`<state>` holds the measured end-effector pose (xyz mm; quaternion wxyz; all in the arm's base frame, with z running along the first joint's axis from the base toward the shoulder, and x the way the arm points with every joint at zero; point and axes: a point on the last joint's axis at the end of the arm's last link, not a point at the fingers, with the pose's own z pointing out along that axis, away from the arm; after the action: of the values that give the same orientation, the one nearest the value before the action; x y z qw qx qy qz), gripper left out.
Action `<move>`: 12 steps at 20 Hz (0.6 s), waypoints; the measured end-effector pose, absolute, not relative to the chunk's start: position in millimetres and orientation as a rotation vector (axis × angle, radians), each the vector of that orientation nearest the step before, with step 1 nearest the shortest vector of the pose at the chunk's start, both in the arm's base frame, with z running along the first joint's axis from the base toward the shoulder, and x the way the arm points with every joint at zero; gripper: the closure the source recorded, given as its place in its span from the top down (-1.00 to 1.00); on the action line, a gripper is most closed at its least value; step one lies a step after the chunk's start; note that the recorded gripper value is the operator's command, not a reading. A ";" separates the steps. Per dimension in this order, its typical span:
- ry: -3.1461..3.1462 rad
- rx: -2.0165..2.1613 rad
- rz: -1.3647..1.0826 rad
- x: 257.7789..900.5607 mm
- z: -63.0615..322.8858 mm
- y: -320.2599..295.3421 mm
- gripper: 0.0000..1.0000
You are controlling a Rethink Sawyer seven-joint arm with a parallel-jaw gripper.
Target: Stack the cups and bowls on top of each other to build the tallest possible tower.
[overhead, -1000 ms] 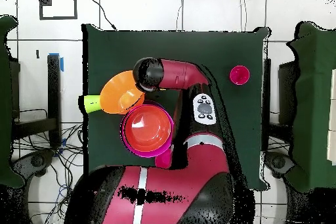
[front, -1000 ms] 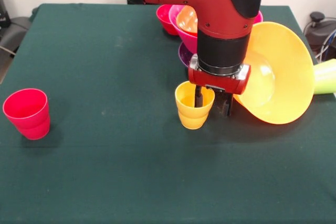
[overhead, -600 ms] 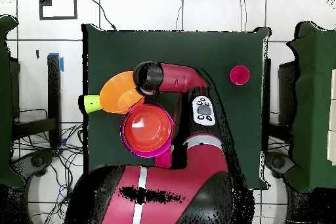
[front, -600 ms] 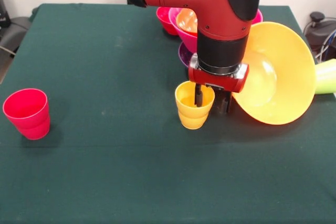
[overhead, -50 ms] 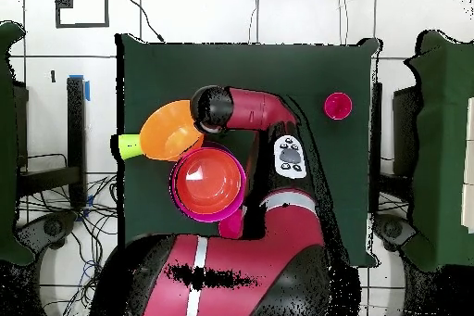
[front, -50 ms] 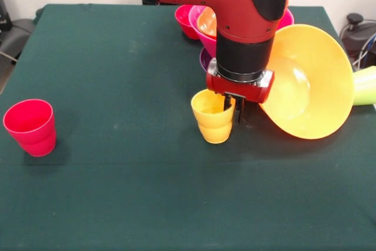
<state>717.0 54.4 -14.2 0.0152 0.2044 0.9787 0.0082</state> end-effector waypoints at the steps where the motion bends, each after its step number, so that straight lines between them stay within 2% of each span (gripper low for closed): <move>1: 3.044 0.638 0.022 716.9 -13.8 53.0 -1.00; 12: 3.025 0.641 0.017 718.8 -14.2 50.0 -1.00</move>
<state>718.8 50.0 -14.2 0.0247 0.2071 0.9780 0.0056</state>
